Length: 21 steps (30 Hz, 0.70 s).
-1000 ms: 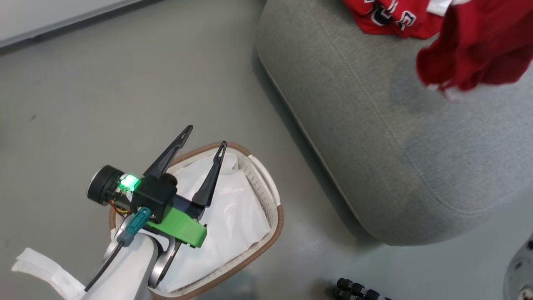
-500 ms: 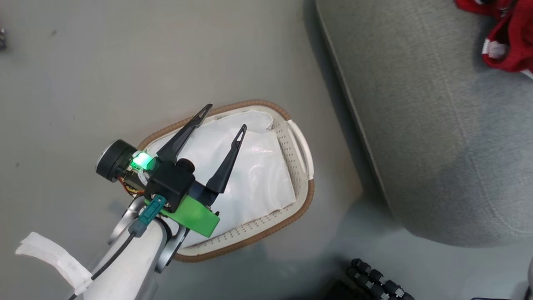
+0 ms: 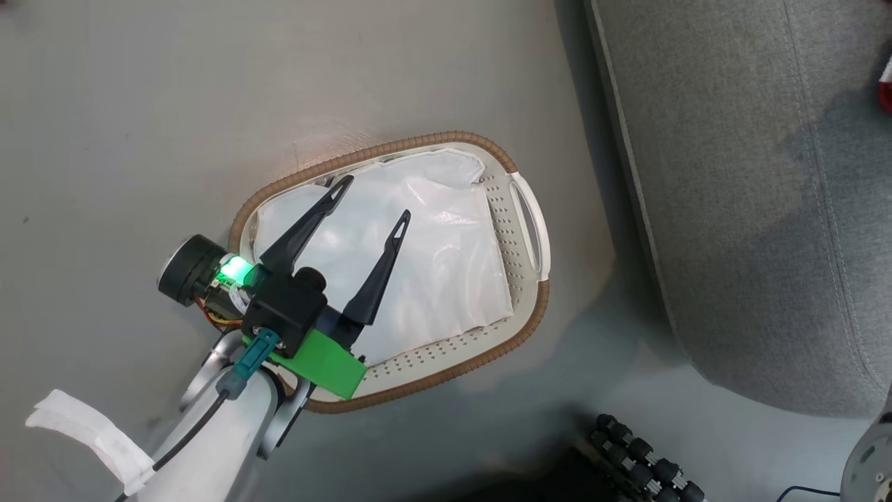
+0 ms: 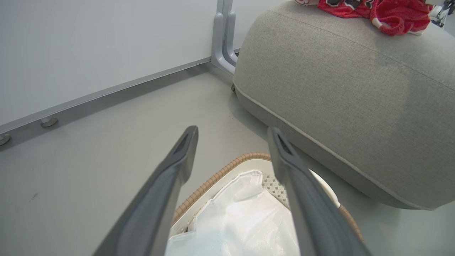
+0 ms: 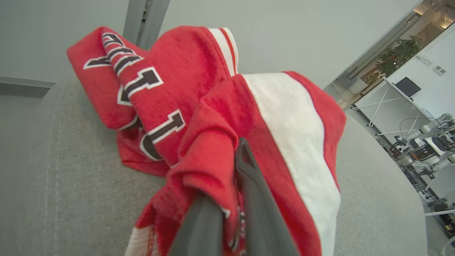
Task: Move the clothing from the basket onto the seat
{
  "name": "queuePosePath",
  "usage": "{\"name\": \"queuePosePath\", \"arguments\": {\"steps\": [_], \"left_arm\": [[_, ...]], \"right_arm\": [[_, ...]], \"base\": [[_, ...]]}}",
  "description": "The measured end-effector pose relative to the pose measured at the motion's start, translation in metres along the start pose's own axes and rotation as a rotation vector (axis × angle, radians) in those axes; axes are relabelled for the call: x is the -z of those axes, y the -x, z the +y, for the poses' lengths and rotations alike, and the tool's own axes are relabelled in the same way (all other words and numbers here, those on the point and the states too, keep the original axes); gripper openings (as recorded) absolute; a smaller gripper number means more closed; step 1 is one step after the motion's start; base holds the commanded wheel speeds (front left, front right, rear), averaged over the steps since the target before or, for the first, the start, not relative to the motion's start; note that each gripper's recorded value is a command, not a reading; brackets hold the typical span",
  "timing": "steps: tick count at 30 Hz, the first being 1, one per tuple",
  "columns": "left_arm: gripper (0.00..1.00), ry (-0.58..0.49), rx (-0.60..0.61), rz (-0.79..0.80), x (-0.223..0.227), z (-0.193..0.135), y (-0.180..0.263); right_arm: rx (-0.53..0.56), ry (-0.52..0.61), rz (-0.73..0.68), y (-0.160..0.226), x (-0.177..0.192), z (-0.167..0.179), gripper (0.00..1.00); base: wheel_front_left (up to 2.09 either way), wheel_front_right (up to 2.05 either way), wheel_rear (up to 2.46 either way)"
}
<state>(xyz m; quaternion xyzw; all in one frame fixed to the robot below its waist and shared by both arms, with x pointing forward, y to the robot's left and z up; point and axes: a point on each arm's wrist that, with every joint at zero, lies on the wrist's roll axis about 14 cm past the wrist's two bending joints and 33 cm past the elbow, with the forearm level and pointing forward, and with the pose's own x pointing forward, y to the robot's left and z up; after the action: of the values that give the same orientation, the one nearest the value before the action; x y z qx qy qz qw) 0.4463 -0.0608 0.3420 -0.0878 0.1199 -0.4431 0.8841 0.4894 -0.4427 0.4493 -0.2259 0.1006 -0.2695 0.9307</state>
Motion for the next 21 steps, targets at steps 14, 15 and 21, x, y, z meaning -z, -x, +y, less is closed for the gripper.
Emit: {"name": "queuePosePath", "arguments": {"steps": [14, 15, 21], "left_arm": [[1.00, 0.023, -0.006, -0.078, -0.033, -0.013, -0.006], [1.00, 0.027, -0.020, -0.088, -0.038, -0.012, -0.006], [1.00, 0.060, -0.083, -0.140, -0.061, -0.005, -0.002]], "right_arm": [[-0.029, 0.013, 0.031, 0.050, 0.011, -0.014, 1.00], [-0.033, 0.009, 0.031, 0.054, 0.011, -0.014, 1.00], [-0.062, -0.011, -0.009, 0.063, -0.005, -0.015, 1.00]], "base": [[0.00, 0.00, 0.00], [0.00, 0.00, 0.00], [0.00, 0.00, 0.00]]}}
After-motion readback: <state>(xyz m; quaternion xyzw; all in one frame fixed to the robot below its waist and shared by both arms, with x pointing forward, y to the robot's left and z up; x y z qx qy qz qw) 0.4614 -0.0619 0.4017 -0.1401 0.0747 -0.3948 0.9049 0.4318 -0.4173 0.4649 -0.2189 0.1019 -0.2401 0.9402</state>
